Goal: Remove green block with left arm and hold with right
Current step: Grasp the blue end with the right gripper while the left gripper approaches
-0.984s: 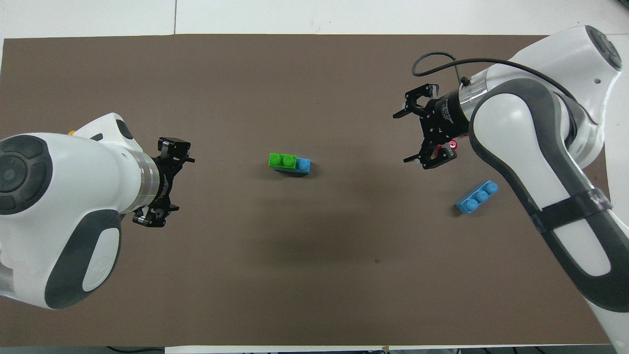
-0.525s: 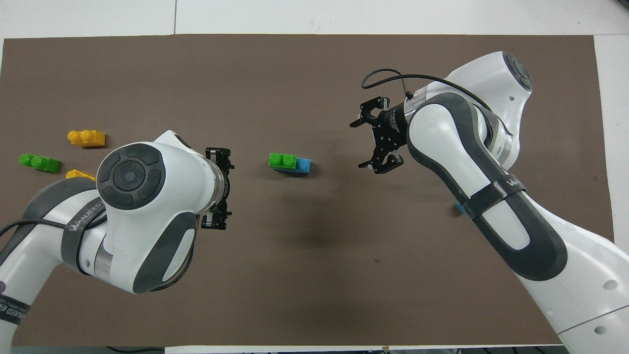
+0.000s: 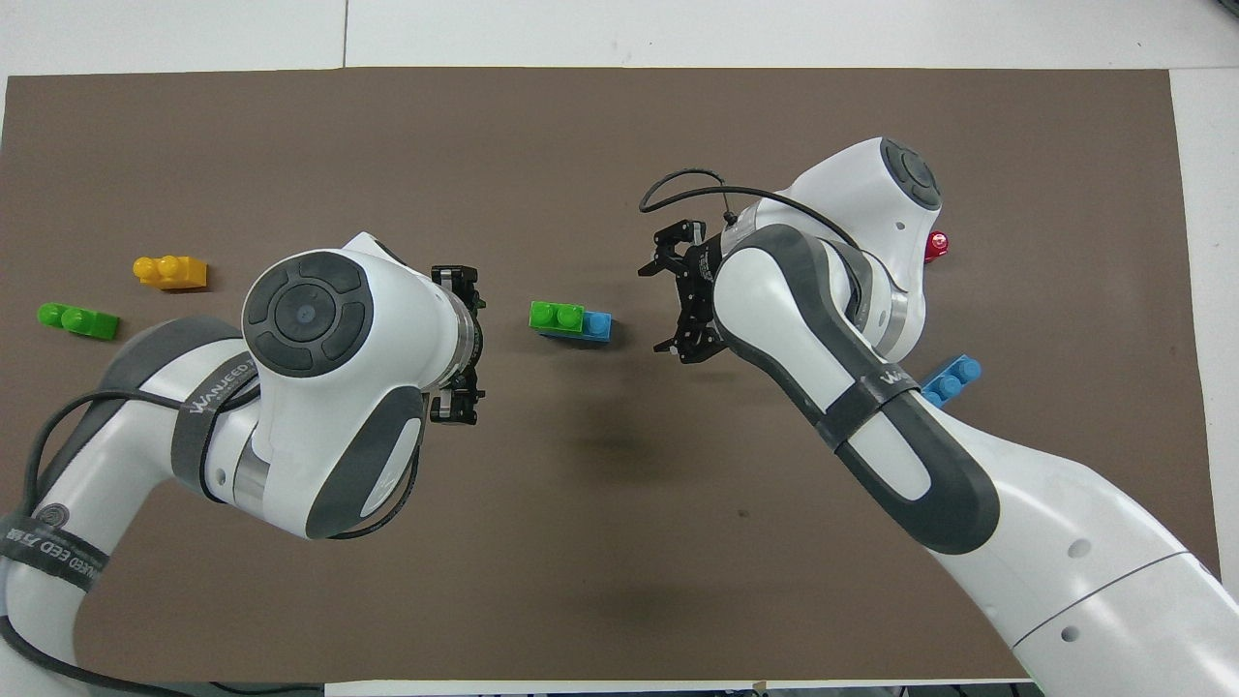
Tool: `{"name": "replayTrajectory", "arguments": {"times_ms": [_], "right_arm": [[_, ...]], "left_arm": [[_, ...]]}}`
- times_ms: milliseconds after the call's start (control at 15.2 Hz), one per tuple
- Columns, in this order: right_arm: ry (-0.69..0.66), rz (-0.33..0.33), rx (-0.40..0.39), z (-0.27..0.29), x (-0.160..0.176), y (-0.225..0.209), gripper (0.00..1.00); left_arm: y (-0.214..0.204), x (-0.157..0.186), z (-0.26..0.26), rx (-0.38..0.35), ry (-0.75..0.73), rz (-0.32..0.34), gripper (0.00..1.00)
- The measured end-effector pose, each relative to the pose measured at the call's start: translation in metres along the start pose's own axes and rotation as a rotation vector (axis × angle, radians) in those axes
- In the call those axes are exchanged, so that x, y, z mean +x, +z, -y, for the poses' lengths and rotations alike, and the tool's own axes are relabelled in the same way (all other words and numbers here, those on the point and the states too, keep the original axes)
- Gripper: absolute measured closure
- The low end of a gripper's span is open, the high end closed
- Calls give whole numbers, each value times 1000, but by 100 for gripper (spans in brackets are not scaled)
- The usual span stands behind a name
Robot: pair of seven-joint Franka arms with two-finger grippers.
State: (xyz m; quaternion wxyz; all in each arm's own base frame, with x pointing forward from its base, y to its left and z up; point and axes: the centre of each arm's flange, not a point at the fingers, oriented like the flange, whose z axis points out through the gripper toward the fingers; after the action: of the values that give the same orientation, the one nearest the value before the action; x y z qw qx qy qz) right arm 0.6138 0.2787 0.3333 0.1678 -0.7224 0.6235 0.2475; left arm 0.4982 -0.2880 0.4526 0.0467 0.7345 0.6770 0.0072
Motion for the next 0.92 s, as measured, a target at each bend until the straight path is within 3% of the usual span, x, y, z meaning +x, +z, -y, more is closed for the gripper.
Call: {"name": "replayTrajectory", "arguments": {"times_ms": [328,918], "right_arm": [[87,2,65,5,-9,16,0],[97,19,84,2,-28,46,0]], "left_arm": [[21,-17,-9,13,-42,-5,0],[35,-25,-26,0,-82,1,0]]}}
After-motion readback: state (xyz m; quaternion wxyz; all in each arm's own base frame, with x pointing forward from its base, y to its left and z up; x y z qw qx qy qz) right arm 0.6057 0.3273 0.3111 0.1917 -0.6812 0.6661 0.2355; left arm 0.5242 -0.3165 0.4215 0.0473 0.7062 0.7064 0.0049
